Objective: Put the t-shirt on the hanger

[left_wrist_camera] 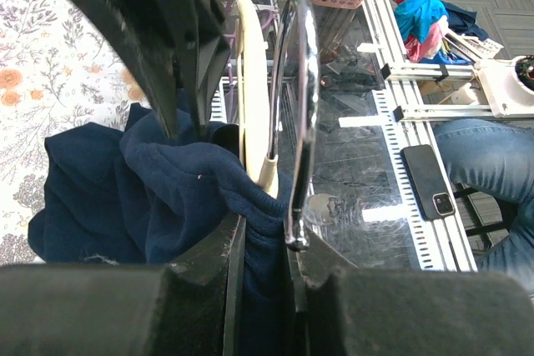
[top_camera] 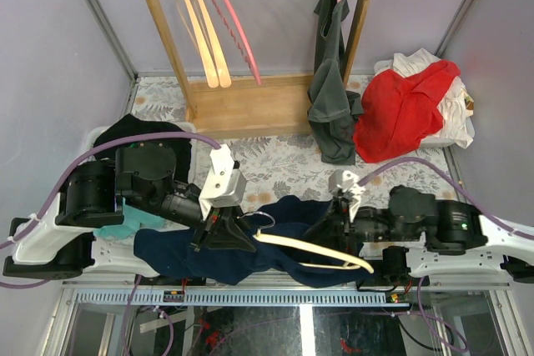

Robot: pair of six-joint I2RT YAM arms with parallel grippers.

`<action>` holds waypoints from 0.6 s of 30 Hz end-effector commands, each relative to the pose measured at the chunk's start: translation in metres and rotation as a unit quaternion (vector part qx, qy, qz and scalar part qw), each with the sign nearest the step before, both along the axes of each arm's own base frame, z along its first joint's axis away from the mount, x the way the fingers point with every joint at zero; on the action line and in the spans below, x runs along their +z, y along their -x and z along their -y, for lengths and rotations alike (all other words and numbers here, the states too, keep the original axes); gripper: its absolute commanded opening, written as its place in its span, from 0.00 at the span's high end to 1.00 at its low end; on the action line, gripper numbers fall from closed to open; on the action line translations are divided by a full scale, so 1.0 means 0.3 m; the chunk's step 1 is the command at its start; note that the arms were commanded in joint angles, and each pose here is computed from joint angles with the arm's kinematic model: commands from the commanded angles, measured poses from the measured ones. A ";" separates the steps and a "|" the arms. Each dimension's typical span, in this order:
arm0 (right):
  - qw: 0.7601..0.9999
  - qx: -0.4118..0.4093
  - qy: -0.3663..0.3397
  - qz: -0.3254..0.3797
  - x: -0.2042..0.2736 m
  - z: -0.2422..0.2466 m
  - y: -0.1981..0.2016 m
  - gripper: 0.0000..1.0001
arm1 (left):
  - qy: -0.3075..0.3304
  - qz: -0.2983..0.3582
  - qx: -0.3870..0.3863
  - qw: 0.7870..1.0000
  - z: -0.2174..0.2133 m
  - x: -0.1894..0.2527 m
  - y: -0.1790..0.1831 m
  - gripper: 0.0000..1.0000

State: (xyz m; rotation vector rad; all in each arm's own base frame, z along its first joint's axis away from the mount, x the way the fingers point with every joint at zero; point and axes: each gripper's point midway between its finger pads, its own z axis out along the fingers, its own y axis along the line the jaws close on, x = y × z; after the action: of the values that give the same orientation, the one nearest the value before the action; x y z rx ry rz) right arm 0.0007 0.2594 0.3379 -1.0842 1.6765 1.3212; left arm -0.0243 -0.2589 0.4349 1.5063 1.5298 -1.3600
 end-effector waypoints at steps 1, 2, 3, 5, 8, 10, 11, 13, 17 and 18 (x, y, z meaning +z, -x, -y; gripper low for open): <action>0.999 -0.004 -0.029 -0.019 0.010 -0.054 0.003 0.65 | 0.062 0.003 -0.035 0.997 -0.011 0.090 0.042 1.00; 0.999 -0.015 -0.032 -0.019 0.007 -0.057 -0.010 0.64 | 0.063 0.002 -0.036 0.997 -0.015 0.091 0.044 1.00; 0.999 -0.024 -0.034 -0.019 0.005 -0.057 -0.020 0.62 | 0.066 0.001 -0.037 0.997 -0.020 0.094 0.047 1.00; 0.998 -0.042 -0.038 -0.019 -0.001 -0.059 -0.040 0.61 | 0.068 0.000 -0.039 0.997 -0.025 0.093 0.051 1.00; 0.997 -0.050 -0.048 -0.020 0.001 -0.068 -0.050 0.55 | 0.069 0.000 -0.039 0.997 -0.026 0.090 0.051 1.00; 0.998 -0.048 -0.047 -0.022 -0.005 -0.081 -0.047 0.53 | 0.069 0.000 -0.040 0.997 -0.024 0.088 0.051 1.00; 0.998 -0.046 -0.045 -0.022 -0.009 -0.088 -0.045 0.51 | 0.070 0.001 -0.040 0.997 -0.023 0.087 0.050 1.00; 0.998 -0.039 -0.042 -0.024 -0.018 -0.105 -0.040 0.48 | 0.072 0.002 -0.041 0.997 -0.021 0.091 0.051 1.00; 0.998 -0.033 -0.036 -0.027 -0.036 -0.130 -0.033 0.44 | 0.073 0.004 -0.041 0.996 -0.016 0.091 0.049 1.00; 0.999 -0.031 -0.034 -0.028 -0.043 -0.134 -0.032 0.43 | 0.074 0.004 -0.041 0.996 -0.016 0.091 0.049 1.00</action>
State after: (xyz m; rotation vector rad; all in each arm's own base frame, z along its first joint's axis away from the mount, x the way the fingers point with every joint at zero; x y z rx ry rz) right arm 0.0120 0.2874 0.3156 -0.9817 1.7216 1.3179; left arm -0.0329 -0.2504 0.4355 1.5255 1.4887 -1.4046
